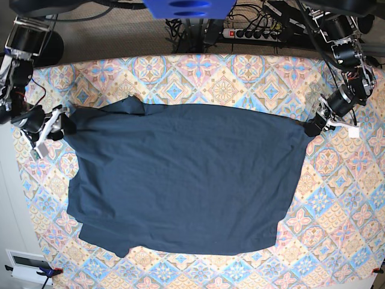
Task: Layout the t-shirt on the table in an organized manner, then fold the t-shirt properly
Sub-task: 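Release the shirt with the right gripper and regrasp its shoulder edge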
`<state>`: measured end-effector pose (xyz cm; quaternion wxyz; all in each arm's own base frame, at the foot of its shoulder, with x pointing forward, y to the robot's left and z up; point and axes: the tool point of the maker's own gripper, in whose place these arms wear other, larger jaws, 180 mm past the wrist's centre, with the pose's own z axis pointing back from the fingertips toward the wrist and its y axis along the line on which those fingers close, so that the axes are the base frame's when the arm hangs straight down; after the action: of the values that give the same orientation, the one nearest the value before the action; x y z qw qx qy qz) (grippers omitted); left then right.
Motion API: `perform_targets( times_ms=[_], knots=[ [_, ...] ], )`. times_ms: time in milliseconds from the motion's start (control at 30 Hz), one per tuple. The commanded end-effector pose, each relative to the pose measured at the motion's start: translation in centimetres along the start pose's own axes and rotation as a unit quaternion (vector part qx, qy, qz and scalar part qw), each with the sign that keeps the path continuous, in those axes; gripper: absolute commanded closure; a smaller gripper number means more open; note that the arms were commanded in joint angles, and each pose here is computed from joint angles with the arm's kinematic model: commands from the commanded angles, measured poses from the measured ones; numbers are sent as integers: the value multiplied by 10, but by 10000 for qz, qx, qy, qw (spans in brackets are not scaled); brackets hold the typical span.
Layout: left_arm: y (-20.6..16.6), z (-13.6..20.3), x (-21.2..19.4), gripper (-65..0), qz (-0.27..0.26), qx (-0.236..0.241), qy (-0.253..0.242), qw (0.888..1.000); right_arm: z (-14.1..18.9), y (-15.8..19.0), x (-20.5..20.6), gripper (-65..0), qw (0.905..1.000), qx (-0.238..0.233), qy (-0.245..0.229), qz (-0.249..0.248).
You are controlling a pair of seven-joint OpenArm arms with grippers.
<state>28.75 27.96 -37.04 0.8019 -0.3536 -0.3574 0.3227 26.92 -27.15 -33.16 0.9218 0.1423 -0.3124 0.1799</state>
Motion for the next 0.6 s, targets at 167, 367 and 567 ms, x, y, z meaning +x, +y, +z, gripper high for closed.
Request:
perform_targets(
  times_ms=[167, 367, 567],
  knots=[
    [-11, 3, 15, 0, -153, -133, -143, 9997, -6, 76, -10, -288, 9840, 262, 428, 1710],
    [-12, 3, 17, 0, -172, -130, -153, 9997, -38, 90, -49, -288, 9421, -91, 1353, 3068],
    [-11, 4, 17, 0, -176, -121, -150, 9997, -52, 94, -59, -288, 9089, -468, 1648, 3803]
  ],
)
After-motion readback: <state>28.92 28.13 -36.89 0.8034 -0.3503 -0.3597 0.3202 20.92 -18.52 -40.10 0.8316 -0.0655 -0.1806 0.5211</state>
